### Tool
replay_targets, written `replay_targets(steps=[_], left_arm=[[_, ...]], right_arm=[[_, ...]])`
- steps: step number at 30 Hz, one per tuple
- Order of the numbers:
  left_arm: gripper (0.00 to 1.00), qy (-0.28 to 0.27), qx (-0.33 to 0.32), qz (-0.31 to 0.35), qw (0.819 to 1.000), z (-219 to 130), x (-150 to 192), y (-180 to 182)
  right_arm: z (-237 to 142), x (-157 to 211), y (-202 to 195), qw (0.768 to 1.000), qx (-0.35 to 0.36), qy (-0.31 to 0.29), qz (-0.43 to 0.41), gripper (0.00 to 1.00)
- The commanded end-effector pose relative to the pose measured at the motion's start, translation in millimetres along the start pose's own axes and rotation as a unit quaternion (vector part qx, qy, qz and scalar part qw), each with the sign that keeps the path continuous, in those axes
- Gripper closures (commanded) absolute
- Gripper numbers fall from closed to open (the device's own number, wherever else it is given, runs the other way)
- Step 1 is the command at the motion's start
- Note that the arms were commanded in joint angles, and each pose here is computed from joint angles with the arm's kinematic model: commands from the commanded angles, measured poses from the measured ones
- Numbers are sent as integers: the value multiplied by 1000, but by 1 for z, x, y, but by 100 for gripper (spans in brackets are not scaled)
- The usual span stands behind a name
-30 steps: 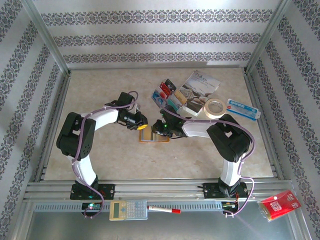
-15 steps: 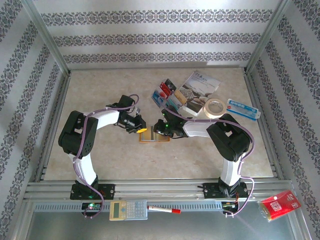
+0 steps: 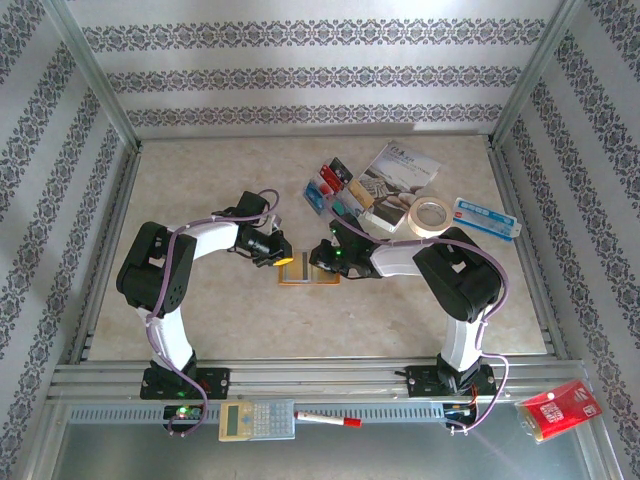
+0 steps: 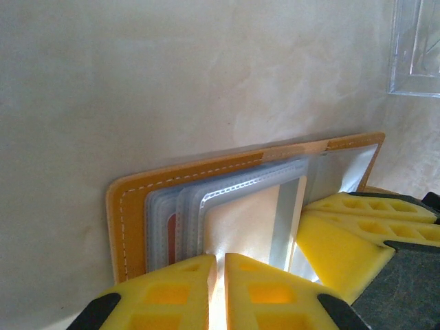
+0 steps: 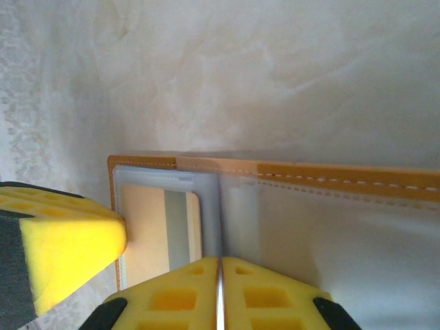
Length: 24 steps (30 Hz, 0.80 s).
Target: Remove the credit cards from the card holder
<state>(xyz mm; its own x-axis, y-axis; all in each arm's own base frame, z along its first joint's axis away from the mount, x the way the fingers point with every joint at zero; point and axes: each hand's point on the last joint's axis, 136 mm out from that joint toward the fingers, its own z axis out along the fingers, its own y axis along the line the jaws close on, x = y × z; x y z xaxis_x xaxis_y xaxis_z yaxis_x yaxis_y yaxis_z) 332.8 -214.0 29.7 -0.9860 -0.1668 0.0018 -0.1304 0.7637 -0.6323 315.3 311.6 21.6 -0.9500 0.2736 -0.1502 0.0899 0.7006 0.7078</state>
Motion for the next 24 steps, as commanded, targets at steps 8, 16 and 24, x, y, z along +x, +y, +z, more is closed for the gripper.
replay_targets(steps=[8, 16, 24], left_arm=[[85, 24, -62, -17, 998, 14, 17, 37], [85, 23, -59, -18, 998, 13, 16, 36], [85, 21, -60, -19, 998, 13, 15, 36]], right_arm=[[-2, -2, -2, 999, -31, -10, 9, 86], [4, 0, -1, 999, -33, 5, 13, 85], [-6, -5, -4, 999, -30, -21, 8, 86]])
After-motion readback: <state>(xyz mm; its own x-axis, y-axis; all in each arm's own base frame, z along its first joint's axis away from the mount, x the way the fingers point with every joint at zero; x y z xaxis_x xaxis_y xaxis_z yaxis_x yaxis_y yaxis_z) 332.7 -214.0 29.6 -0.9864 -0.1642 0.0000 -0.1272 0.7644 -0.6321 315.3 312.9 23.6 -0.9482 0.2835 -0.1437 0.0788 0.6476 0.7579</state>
